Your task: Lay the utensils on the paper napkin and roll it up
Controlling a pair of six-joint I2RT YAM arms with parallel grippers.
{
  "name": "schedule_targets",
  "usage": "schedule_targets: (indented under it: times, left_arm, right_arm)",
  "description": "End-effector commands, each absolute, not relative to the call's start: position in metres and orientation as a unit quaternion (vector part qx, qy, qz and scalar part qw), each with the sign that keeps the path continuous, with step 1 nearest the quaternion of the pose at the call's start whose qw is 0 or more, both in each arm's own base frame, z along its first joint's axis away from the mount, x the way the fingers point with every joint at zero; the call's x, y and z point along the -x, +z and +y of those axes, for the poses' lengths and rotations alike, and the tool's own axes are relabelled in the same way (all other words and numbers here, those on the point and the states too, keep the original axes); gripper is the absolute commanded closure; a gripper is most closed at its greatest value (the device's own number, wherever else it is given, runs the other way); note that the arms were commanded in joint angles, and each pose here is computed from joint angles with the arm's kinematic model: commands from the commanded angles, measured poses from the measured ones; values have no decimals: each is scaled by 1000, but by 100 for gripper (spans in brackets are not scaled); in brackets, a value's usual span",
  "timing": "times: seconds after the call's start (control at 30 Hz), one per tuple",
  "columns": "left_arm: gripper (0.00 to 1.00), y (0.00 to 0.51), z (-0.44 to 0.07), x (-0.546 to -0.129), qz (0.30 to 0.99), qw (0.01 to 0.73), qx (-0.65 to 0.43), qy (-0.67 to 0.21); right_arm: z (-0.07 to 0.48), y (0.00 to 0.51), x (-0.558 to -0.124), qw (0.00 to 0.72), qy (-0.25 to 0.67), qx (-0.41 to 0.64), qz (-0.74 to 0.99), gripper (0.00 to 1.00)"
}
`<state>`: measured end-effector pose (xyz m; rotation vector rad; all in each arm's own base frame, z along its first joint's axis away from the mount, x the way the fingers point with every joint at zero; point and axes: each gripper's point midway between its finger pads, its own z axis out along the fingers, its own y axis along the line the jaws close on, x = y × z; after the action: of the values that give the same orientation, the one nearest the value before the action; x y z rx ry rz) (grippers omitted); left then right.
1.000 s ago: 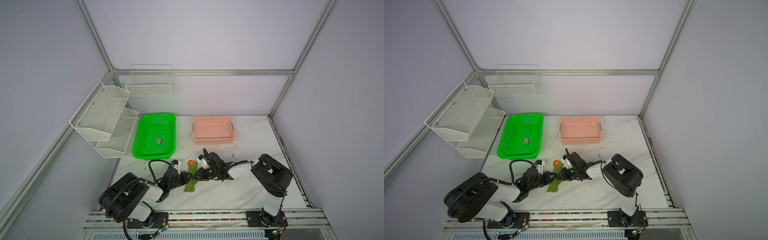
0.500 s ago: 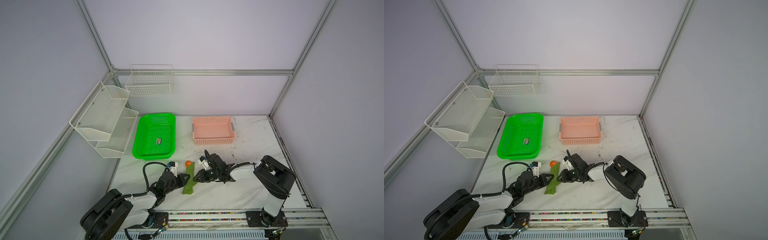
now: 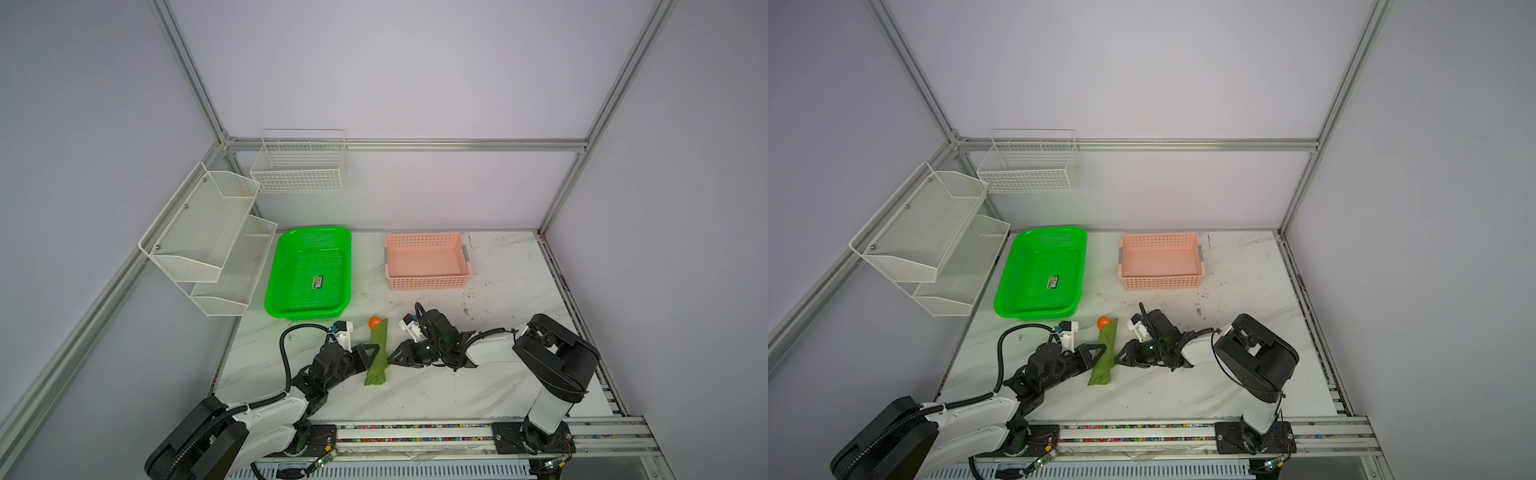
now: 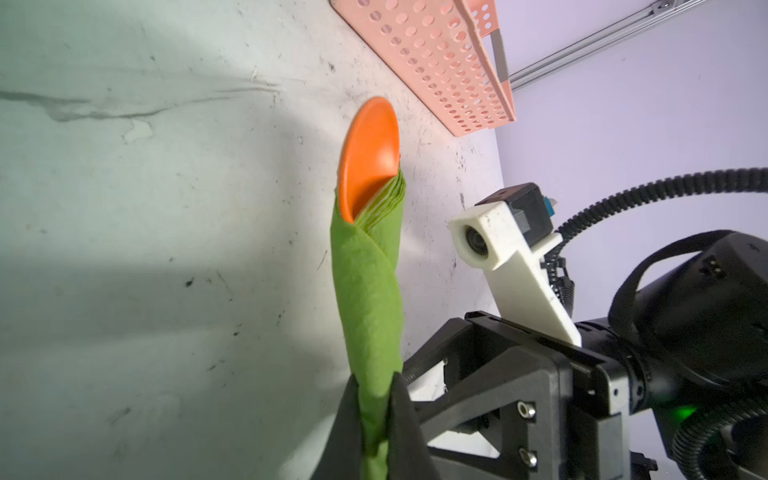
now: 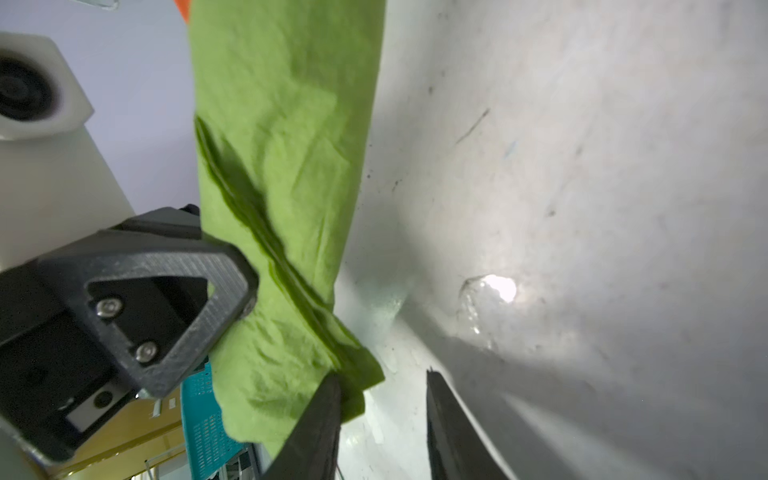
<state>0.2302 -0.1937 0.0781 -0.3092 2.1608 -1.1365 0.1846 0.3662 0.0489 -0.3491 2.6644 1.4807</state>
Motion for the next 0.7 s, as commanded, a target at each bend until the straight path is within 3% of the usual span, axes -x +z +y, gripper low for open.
schedule_targets:
  times: [0.0,0.13,0.33,0.43,0.5,0.67]
  left_arm:
    - [95,82,-188,-228,822,346,123,-436]
    - [95,93,-182,-227,816,362,124,-434]
    - [96,119,-167,-228,801,411,122,-419]
    - [96,137,-161,-233,781,445,124,-419]
    - [96,149,-159,-237,768,469,122,-418]
    - [96,179,-162,-247,755,498,107,-414]
  right_arm:
    - [374,83,-186,58,526,128,839,63]
    - [355,112,-201,100,535,115,831,58]
    - [328,162,-215,178,497,134,839,42]
    - [332,202,-207,197,527,157,812,38]
    - [342,227,-197,211,540,184,793,27]
    - [376,249,-176,216,525,242,787,25]
